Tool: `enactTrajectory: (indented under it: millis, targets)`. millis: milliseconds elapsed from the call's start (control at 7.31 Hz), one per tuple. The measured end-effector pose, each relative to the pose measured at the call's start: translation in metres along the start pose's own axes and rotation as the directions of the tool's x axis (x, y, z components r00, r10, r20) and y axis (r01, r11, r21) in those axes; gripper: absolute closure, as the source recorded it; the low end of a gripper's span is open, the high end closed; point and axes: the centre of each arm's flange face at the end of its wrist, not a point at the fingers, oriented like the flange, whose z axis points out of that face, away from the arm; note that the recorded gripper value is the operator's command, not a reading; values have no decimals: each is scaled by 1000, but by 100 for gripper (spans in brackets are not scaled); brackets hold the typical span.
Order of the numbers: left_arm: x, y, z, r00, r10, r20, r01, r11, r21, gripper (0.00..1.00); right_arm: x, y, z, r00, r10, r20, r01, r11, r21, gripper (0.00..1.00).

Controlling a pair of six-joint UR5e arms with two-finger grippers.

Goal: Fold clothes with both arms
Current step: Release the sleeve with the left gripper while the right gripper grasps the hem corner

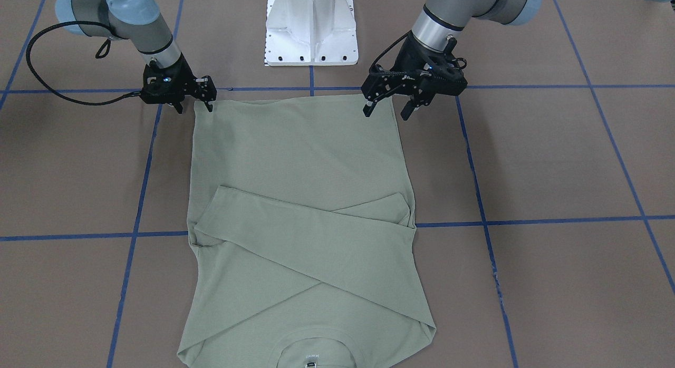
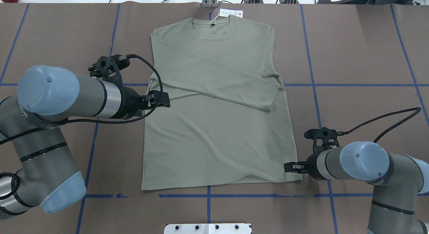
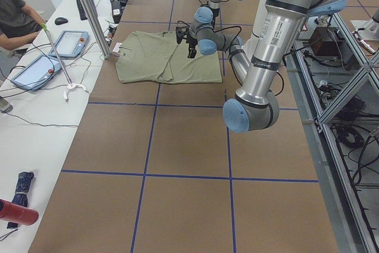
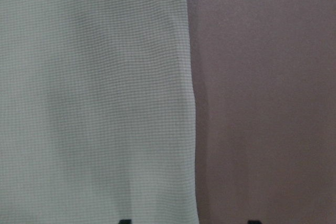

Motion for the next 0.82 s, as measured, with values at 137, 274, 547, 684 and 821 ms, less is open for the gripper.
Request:
enactTrajectory:
  millis: [137,274,547,684,821]
  targets:
    - [0,0,-1,1000,0,-2,0,1000,0,0,-2,1,0,1000,0,-6,0,1000,-3,33]
    - [1,0,-2,1000,1,-3,-1,1000,0,0,-3,1,0,1000,-1,-10,1,1000,-6,33]
    - [1,0,-2,1000,1,-4,-1,1000,0,0,-5,4,1,1000,-4,-12,4,1000,-12,47]
    - [1,0,-2,1000,1,-5,-1,1000,0,0,-5,5,2,1000,-5,-13,5,1000,-15,54]
    - [1,0,-2,1000,1,-5,-1,1000,-1,0,-6,6,2,1000,-7,-13,6,1000,-19,64]
